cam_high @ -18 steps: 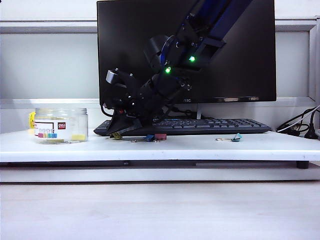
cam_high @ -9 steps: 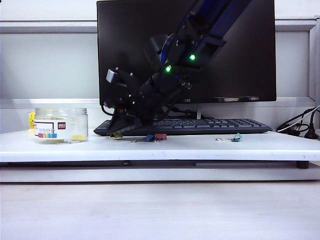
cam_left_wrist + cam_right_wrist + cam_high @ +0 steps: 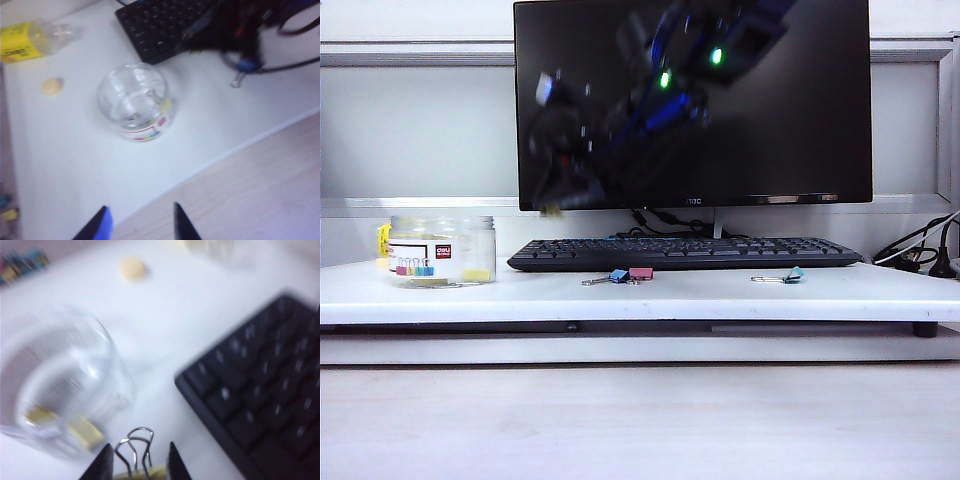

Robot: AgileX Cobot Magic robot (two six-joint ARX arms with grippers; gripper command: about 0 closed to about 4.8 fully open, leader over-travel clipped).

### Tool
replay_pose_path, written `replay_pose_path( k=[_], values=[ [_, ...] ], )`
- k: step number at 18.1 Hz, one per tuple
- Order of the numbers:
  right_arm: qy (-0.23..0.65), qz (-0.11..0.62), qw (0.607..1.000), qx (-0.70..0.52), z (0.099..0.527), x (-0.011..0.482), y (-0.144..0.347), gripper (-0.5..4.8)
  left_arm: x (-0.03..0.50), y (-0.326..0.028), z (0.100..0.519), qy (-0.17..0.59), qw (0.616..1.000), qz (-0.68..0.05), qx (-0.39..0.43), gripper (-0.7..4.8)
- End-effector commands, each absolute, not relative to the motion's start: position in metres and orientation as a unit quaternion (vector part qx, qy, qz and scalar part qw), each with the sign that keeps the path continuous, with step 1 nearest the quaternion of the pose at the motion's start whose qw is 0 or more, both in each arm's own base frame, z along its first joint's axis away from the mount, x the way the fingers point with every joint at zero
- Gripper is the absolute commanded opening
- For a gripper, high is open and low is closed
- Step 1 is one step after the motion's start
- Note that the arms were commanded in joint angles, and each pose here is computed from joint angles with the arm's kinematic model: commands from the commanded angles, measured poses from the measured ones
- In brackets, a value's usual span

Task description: Pick up the clips with the largest number of clips of the same color on the table and place them in a round transparent plastic box.

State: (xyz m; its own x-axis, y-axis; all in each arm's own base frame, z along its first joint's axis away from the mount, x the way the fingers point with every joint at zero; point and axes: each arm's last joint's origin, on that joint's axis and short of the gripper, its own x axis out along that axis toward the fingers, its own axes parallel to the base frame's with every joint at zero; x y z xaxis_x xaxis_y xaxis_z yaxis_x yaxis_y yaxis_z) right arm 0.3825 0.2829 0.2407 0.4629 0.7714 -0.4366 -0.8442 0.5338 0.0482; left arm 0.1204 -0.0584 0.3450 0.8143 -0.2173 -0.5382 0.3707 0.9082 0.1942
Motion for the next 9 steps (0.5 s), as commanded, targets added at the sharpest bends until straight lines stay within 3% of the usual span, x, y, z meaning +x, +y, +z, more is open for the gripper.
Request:
replay_pose_path(
  k=[1,9],
  values=[
    [0.181,0.501,0.843,-0.07,0.264,0.376,0.282,0.44,0.12,-0.058,0.347,0.255,0.942,-0.154,0.153,1.75],
    [0.16,0.567,0.806,-0.058,0.272,0.355,0.305,0.44,0.121,-0.056,0.347,0.252,0.944,-0.124,0.175,1.75]
  ],
)
